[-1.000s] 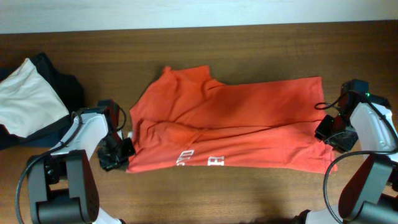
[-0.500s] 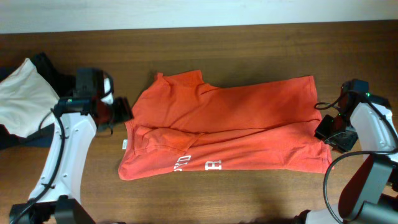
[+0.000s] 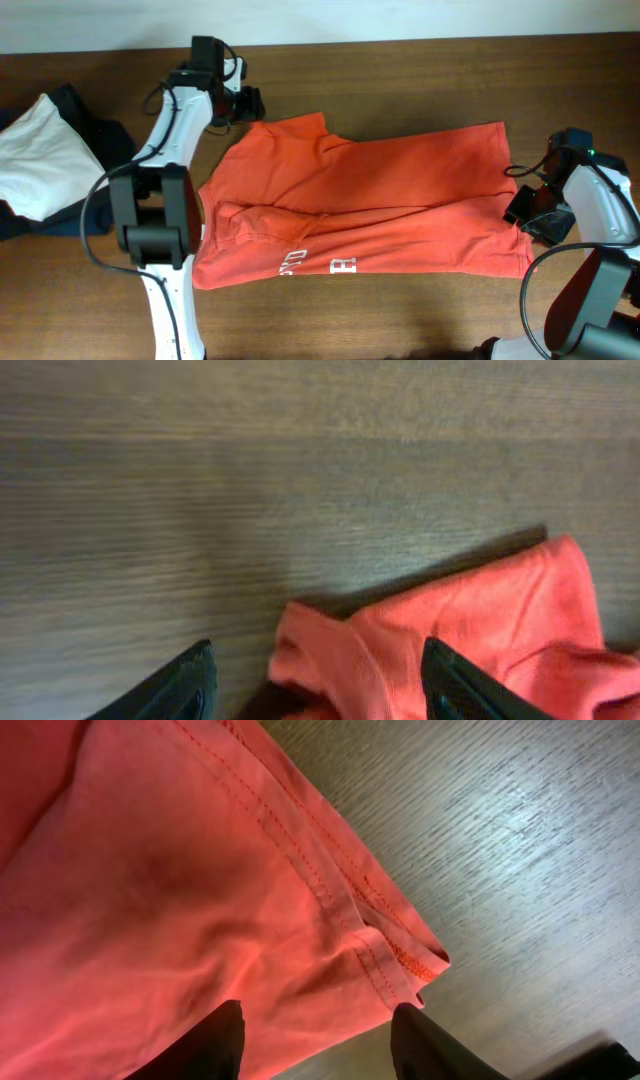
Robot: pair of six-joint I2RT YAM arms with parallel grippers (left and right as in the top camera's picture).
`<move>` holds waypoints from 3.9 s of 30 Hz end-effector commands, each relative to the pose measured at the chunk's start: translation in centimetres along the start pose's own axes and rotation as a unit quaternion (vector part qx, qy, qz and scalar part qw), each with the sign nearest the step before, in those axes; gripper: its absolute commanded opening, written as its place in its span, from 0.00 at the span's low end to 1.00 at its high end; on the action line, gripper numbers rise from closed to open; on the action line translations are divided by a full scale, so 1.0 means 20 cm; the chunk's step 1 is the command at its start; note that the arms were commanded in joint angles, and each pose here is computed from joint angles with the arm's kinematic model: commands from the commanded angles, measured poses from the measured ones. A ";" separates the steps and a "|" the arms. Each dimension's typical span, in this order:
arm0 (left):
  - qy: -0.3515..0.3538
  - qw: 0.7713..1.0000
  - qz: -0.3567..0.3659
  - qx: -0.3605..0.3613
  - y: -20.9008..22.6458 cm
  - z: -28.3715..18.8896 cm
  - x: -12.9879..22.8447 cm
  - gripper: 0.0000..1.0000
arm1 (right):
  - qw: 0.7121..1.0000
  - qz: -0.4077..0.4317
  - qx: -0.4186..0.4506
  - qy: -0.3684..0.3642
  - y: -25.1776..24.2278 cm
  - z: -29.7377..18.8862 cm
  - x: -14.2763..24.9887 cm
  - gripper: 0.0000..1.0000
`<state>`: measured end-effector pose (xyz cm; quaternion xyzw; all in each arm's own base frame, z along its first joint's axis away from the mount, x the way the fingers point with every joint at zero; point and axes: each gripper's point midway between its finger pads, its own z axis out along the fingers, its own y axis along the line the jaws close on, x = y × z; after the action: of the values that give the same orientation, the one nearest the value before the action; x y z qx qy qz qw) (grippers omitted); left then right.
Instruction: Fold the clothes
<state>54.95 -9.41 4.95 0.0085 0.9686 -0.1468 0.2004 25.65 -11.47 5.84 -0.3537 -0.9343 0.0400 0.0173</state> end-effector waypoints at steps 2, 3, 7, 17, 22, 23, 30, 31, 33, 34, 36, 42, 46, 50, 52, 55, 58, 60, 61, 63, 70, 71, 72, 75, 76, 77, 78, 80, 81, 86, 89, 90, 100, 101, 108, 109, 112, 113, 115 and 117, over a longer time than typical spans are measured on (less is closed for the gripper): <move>-0.011 0.999 0.023 0.022 -0.08 0.06 -0.03 0.35 | 1.000 -0.006 -0.003 -0.006 0.01 -0.02 -0.01 0.51; -0.010 0.999 0.023 0.022 -0.08 0.06 -0.03 0.27 | 1.000 -0.006 -0.003 -0.007 0.01 -0.02 -0.01 0.51; 0.012 1.000 0.015 0.018 -0.06 0.06 0.02 0.07 | 1.000 -0.006 -0.003 -0.007 0.01 -0.02 -0.01 0.52; 0.027 0.999 0.009 0.025 -0.14 -0.20 -0.03 0.01 | 1.000 -0.010 -0.018 -0.008 0.04 -0.02 -0.02 0.52; 0.131 0.991 -0.020 0.023 -0.16 -0.30 0.23 0.00 | 0.979 -0.130 -0.151 -0.032 0.29 -0.15 -0.09 0.60; 0.148 0.988 -0.025 0.020 -0.15 -0.31 0.27 0.00 | 0.976 -0.145 -0.155 -0.048 0.32 -0.20 -0.13 0.63; 0.172 0.985 -0.027 0.010 -0.14 -0.33 0.33 0.00 | 0.940 -0.187 -0.181 -0.221 0.60 -0.35 -0.59 0.73; 0.172 0.985 -0.027 0.008 -0.13 -0.33 0.33 0.01 | 0.936 -0.189 -0.184 -0.234 0.63 -0.33 -0.64 0.73; 0.172 0.985 -0.027 0.008 -0.13 -0.32 0.33 0.00 | 0.932 -0.189 -0.185 -0.248 0.68 -0.25 -0.73 0.74; 0.172 0.985 -0.027 0.008 -0.13 -0.33 0.33 0.01 | 0.931 -0.187 -0.184 -0.252 0.70 -0.19 -0.77 0.74; 0.173 0.985 -0.028 0.008 -0.13 -0.33 0.33 0.00 | 0.935 -0.163 -0.173 -0.262 0.70 -0.11 -0.85 0.75; 0.170 0.985 -0.026 0.008 -0.14 -0.32 0.32 0.00 | 0.925 -0.167 -0.180 -0.289 0.84 0.13 -0.98 0.74; 0.166 0.986 -0.025 0.009 -0.14 -0.32 0.31 0.00 | 0.929 -0.149 -0.152 -0.302 0.84 0.22 -1.02 0.64; 0.166 0.986 -0.025 0.009 -0.14 -0.32 0.31 0.01 | 0.932 -0.142 -0.131 -0.307 0.80 0.23 -1.04 0.27; 0.166 0.986 -0.026 0.009 -0.13 -0.32 0.31 0.00 | 0.932 -0.140 -0.128 -0.308 0.80 0.23 -1.04 0.14; 0.171 0.985 -0.027 0.008 -0.13 -0.32 0.32 0.00 | 0.936 -0.139 -0.125 -0.299 0.77 0.22 -1.03 0.08; 0.178 0.983 -0.040 0.005 -0.09 -0.36 0.34 0.01 | 0.943 -0.130 -0.117 -0.284 0.68 0.12 -0.99 0.09; 0.174 0.983 -0.053 0.002 -0.05 -0.44 0.33 0.00 | 0.949 -0.126 -0.111 -0.266 0.60 0.02 -0.92 0.09; 0.171 0.984 -0.056 0.001 -0.03 -0.48 0.32 0.01 | 0.953 -0.125 -0.107 -0.255 0.57 -0.02 -0.88 0.09; 0.174 0.982 -0.071 0.000 -0.01 -0.58 0.34 0.00 | 0.962 -0.127 -0.098 -0.223 0.50 -0.12 -0.75 0.09; 0.283 0.954 -0.085 -0.053 0.08 -0.76 0.60 0.00 | 0.988 -0.131 -0.035 -0.074 0.23 -0.19 -0.30 0.10; 0.284 0.952 -0.078 -0.081 0.14 -0.77 0.60 0.00 | 0.992 -0.107 0.000 -0.063 0.15 -0.18 -0.28 0.10; 0.283 0.952 -0.080 -0.083 0.15 -0.77 0.60 0.00 | 0.995 -0.080 0.028 -0.059 0.08 -0.18 -0.27 0.10; 0.287 0.950 -0.093 -0.086 0.17 -0.77 0.62 0.00 | 0.997 -0.050 0.054 -0.038 -0.04 -0.18 -0.25 0.10; 0.292 0.948 -0.094 -0.087 0.18 -0.77 0.63 0.01 | 0.997 -0.043 0.056 -0.031 -0.07 -0.17 -0.24 0.10; 0.301 0.945 -0.096 -0.087 0.18 -0.76 0.66 0.00 | 0.997 -0.040 0.058 -0.026 -0.08 -0.17 -0.23 0.10; 0.312 0.941 -0.099 -0.087 0.18 -0.76 0.69 0.00 | 0.997 -0.040 0.059 -0.021 -0.09 -0.17 -0.22 0.10; 0.333 0.933 -0.102 -0.090 0.19 -0.77 0.77 0.00 | 0.997 -0.042 0.063 -0.010 -0.10 -0.17 -0.19 0.10; 0.340 0.930 -0.101 -0.099 0.20 -0.79 0.81 0.00 | 0.997 -0.043 0.065 -0.002 -0.11 -0.17 -0.17 0.10; 0.340 0.929 -0.097 -0.109 0.18 -0.93 0.92 0.00 | 0.995 -0.045 0.080 0.024 -0.15 -0.18 -0.11 0.11; 0.350 0.925 -0.099 -0.110 0.17 -0.96 1.01 0.01 | 0.994 -0.045 0.085 0.043 -0.17 -0.17 -0.07 0.11; 0.356 0.922 -0.100 -0.110 0.17 -0.96 1.04 0.00 | 0.994 -0.045 0.087 0.046 -0.18 -0.17 -0.06 0.12; 0.414 0.896 -0.103 -0.127 0.24 -0.85 1.28 0.63 | 0.991 -0.050 0.095 0.078 -0.20 -0.06 0.04 0.61; 0.412 0.897 -0.102 -0.128 0.25 -0.84 1.28 0.63 | 0.991 -0.050 0.095 0.078 -0.20 -0.06 0.04 0.62; 0.330 0.936 -0.115 -0.043 0.09 -0.65 1.11 0.61 | 0.991 -0.109 0.016 0.082 -0.07 0.01 0.05 0.79; 0.320 0.941 -0.102 -0.041 0.07 -0.63 1.09 0.61 | 0.988 -0.126 -0.006 0.084 -0.03 0.04 0.07 0.79; 0.308 0.948 -0.068 -0.037 -0.02 -0.57 1.08 0.61 | 0.988 -0.135 -0.010 0.074 -0.02 0.08 0.06 0.80; 0.309 0.948 -0.065 -0.037 -0.02 -0.56 1.09 0.61 | 0.988 -0.135 -0.011 0.069 -0.02 0.09 0.05 0.81; 0.318 0.944 -0.068 -0.051 0.00 -0.55 1.13 0.60 | 0.988 -0.137 -0.013 0.064 -0.01 0.11 0.04 0.81; 0.327 0.940 -0.078 -0.060 0.02 -0.52 1.19 0.60 | 0.985 -0.162 -0.015 0.061 -0.01 0.16 0.06 0.79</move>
<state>30.34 -7.39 5.57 -0.0138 0.9867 -0.1011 -0.1262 24.95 -11.36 3.28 -0.2227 -0.9716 0.0075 0.0798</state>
